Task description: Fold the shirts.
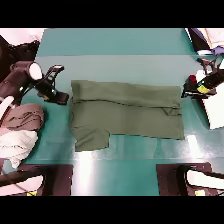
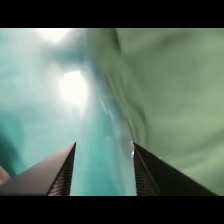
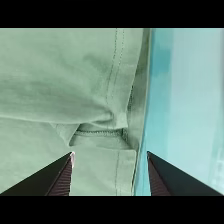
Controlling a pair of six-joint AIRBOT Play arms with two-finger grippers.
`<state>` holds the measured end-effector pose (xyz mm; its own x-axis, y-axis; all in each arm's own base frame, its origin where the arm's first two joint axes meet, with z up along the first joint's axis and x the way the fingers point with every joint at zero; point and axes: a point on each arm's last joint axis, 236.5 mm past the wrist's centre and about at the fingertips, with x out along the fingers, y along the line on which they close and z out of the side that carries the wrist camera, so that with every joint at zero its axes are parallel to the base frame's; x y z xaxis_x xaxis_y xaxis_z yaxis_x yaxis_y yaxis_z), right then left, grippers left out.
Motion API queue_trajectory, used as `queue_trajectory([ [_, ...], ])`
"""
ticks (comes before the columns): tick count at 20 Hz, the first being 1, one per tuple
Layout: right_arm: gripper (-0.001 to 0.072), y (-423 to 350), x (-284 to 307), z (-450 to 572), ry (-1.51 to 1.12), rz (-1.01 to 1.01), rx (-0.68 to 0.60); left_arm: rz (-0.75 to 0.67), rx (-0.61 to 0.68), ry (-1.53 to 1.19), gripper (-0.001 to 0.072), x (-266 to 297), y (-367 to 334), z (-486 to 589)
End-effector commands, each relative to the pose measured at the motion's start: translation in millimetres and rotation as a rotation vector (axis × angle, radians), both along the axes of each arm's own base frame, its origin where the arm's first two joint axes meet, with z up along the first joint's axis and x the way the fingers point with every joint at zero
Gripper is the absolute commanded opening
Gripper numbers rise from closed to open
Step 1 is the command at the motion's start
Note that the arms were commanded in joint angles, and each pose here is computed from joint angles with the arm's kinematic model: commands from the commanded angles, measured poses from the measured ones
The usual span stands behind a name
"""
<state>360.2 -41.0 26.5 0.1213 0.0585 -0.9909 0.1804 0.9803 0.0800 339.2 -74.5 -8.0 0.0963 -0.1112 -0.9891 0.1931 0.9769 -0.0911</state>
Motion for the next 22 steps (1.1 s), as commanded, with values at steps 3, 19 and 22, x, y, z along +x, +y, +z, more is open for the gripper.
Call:
queue_trajectory([
  [3,0.052,8,-1,13,-0.053,-0.002,0.022,0.104,-0.26,0.058,0.0429,-92,-47,-10],
  [19,0.0512,24,-1,14,-0.053,0.006,0.08,0.299,-0.362,0.118,0.0429,-138,-58,-71],
  [22,0.0512,24,-1,14,-0.053,0.006,0.08,0.304,-0.359,0.12,0.0428,-139,-58,-74],
])
